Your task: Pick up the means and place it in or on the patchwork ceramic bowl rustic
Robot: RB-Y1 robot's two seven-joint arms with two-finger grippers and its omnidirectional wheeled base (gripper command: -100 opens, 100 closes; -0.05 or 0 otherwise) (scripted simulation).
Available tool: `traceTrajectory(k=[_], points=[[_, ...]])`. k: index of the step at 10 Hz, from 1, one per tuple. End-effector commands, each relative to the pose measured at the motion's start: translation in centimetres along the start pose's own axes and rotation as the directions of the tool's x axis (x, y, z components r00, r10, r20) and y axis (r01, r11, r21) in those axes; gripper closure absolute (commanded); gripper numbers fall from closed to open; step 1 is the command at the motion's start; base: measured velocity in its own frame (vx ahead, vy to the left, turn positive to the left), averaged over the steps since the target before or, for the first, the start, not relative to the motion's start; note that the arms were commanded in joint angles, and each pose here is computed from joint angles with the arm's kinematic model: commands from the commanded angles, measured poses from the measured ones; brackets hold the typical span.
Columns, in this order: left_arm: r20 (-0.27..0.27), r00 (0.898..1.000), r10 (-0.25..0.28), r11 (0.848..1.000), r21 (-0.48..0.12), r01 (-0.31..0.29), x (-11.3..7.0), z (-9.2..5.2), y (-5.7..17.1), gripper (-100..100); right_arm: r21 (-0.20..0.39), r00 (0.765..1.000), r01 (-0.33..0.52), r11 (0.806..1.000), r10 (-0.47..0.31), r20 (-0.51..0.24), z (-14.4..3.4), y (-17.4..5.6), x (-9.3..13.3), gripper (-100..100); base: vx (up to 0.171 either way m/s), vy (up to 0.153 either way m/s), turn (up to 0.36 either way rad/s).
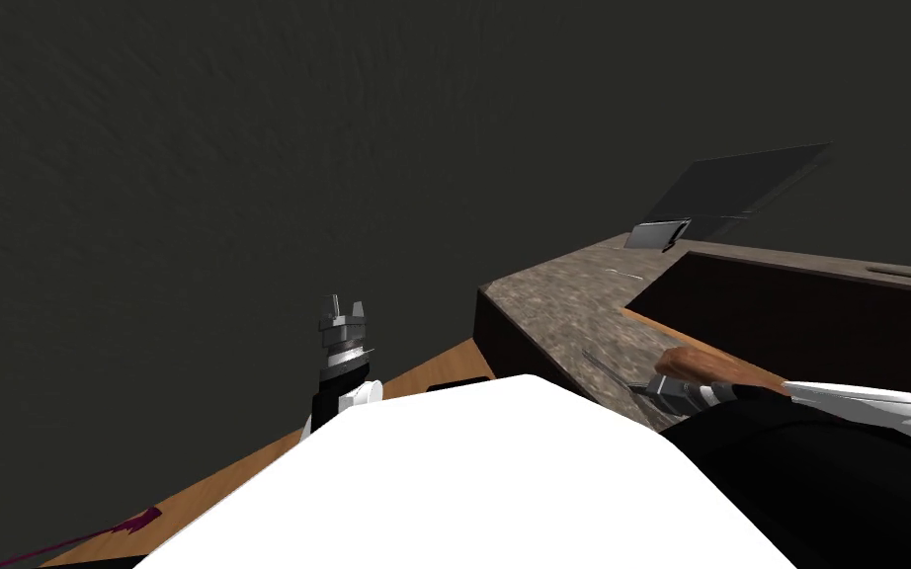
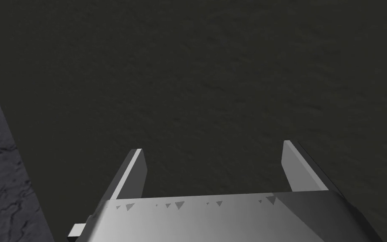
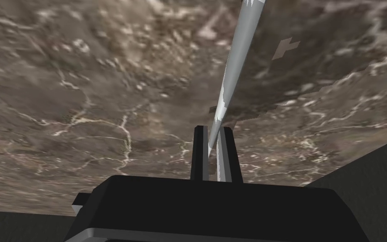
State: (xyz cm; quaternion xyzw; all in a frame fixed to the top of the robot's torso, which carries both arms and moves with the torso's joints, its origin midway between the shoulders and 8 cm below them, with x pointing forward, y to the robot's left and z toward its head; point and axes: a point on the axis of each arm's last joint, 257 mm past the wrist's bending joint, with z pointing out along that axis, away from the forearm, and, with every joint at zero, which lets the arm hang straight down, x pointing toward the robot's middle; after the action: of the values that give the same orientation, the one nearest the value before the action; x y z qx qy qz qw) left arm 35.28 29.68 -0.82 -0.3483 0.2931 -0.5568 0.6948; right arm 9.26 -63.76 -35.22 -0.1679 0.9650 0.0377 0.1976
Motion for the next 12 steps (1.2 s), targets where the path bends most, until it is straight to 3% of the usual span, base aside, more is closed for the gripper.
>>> traceTrajectory(k=[1, 12], points=[[0.0, 1.0, 0.0, 1.0, 0.0, 0.0, 0.0, 0.0, 0.0, 0, 0.005, 1.0, -0.03, 1.0, 0.03, -0.003, 0.1, -0.3, -0.4, 100, -0.136, -0.027, 0.075], [0.0, 1.0, 0.0, 1.0, 0.0, 0.0, 0.0, 0.0, 0.0, 0, 0.057, 0.989, -0.146, 0.988, 0.146, 0.004, 0.8, -3.1, -5.2, 100, -0.124, -0.009, 0.114]])
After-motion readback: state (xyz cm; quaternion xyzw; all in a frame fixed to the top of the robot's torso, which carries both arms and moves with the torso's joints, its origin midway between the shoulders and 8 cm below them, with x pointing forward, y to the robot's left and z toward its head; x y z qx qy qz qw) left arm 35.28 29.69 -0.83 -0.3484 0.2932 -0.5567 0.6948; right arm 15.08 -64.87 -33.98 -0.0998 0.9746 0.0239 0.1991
